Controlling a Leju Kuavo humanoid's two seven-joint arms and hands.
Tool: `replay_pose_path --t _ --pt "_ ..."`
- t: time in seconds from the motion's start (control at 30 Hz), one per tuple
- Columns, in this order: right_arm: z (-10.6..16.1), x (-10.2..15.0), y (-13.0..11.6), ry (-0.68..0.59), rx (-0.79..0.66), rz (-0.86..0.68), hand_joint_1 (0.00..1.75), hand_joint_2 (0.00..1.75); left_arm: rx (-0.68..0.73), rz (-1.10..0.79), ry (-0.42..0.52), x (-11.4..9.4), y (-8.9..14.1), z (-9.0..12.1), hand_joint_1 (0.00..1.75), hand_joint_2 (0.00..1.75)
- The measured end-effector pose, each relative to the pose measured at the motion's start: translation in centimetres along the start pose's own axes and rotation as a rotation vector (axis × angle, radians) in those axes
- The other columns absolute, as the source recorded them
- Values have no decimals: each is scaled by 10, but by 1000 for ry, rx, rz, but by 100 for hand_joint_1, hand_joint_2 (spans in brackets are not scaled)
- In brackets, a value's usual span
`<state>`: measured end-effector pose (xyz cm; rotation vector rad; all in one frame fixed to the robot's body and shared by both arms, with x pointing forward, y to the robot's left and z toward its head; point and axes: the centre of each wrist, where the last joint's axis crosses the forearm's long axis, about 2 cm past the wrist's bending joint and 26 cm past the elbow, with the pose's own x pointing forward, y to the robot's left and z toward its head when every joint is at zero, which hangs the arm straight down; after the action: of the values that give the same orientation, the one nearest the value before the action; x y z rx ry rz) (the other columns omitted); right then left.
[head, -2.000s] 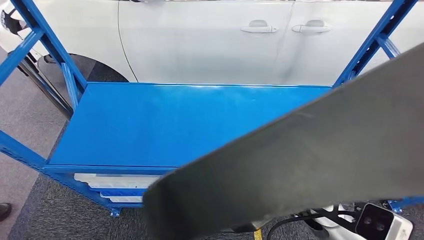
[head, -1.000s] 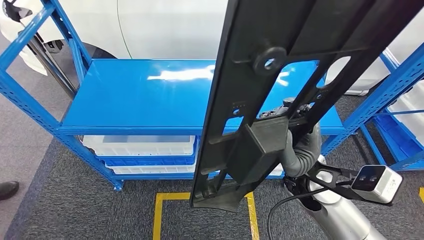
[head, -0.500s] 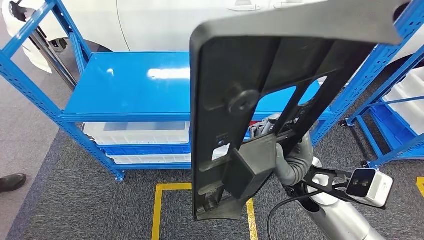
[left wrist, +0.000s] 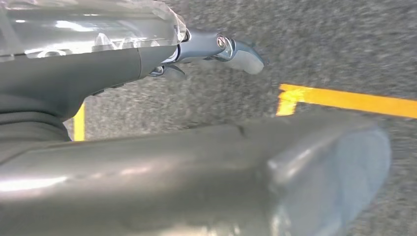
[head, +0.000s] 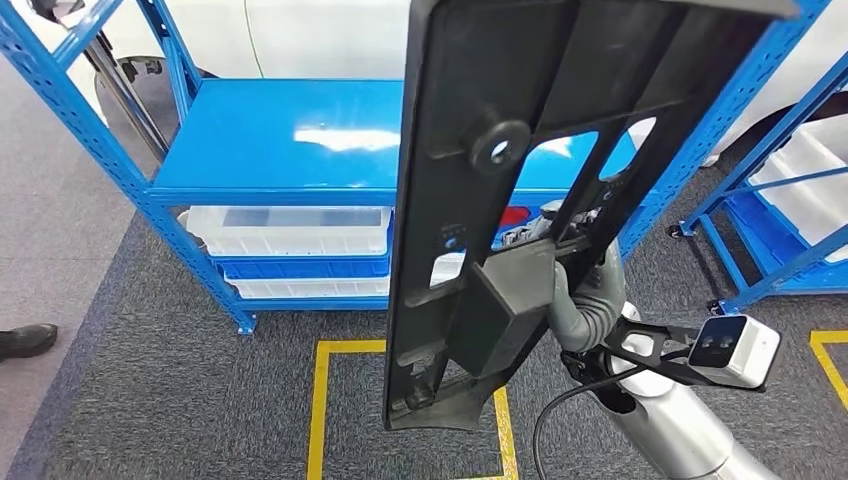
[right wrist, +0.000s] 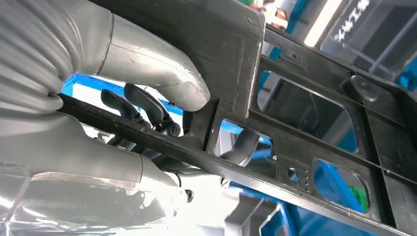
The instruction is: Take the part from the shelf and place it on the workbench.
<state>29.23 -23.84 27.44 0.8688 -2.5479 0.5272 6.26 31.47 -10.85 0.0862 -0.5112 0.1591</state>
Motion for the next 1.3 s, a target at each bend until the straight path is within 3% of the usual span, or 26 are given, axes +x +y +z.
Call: replay_pose_path --t 0.43,1.3 --pt "-10 -1 2 -17 -9 8 175 175 171 69 169 -7 23 3 0 0" --pt "-25 0 24 -48 43 -39 175 175 205 149 167 -13 21 5 0 0"
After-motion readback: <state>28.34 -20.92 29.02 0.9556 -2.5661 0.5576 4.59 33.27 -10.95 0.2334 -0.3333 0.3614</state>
